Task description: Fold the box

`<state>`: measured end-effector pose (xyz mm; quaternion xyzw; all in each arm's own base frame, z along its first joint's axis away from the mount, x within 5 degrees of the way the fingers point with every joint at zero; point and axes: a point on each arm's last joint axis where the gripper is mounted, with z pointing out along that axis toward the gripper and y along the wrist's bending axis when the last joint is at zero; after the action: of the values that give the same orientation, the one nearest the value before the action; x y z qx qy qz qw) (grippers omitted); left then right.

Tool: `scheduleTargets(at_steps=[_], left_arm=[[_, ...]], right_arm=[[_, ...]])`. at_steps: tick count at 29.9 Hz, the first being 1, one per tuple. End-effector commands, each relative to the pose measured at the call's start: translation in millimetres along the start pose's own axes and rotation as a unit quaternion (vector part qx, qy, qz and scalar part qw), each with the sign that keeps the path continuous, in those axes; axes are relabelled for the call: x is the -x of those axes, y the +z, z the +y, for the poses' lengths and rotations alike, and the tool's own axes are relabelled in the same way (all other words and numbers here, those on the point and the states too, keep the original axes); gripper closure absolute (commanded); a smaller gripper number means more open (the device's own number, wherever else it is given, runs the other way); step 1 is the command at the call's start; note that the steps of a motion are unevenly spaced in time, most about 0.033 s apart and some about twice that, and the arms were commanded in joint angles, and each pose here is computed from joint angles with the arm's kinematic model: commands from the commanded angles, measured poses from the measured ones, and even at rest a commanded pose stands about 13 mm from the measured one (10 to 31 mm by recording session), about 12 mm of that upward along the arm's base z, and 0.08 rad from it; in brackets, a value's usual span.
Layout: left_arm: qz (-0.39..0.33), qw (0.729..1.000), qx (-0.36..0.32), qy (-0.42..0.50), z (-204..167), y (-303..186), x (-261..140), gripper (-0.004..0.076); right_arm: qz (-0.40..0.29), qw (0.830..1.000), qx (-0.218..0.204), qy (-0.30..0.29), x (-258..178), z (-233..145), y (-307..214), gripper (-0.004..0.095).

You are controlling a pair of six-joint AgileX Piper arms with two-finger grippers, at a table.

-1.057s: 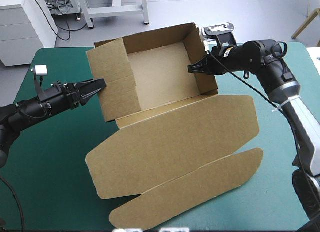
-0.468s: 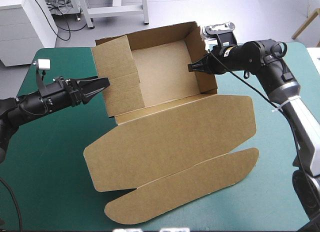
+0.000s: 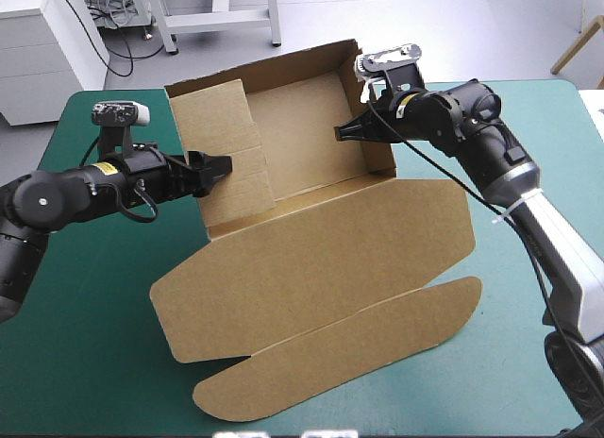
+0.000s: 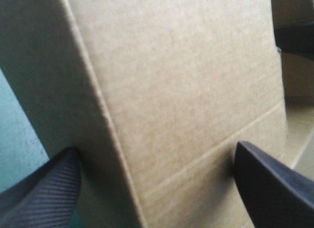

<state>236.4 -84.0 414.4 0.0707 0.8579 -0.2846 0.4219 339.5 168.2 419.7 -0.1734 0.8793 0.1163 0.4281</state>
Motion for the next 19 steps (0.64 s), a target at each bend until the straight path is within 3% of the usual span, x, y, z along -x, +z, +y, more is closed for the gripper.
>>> scheduleTargets(at_steps=[1,6,19], left_arm=[[-0.057,0.997,0.037,-0.036,-13.2,-9.5,10.3,0.0123],[-0.067,0.991,0.098,-0.055,-13.2,1.3,8.5,0.0123],[-0.046,0.986,0.135,-0.087,-3.8,35.5,4.7,0.0123]], right_arm=[[-0.086,0.996,0.013,0.016,19.5,13.6,-30.4,0.0903],[-0.097,0.995,0.005,0.016,19.9,26.0,-31.4,0.0904],[-0.102,0.995,-0.004,0.013,19.8,31.8,-32.2,0.0904]])
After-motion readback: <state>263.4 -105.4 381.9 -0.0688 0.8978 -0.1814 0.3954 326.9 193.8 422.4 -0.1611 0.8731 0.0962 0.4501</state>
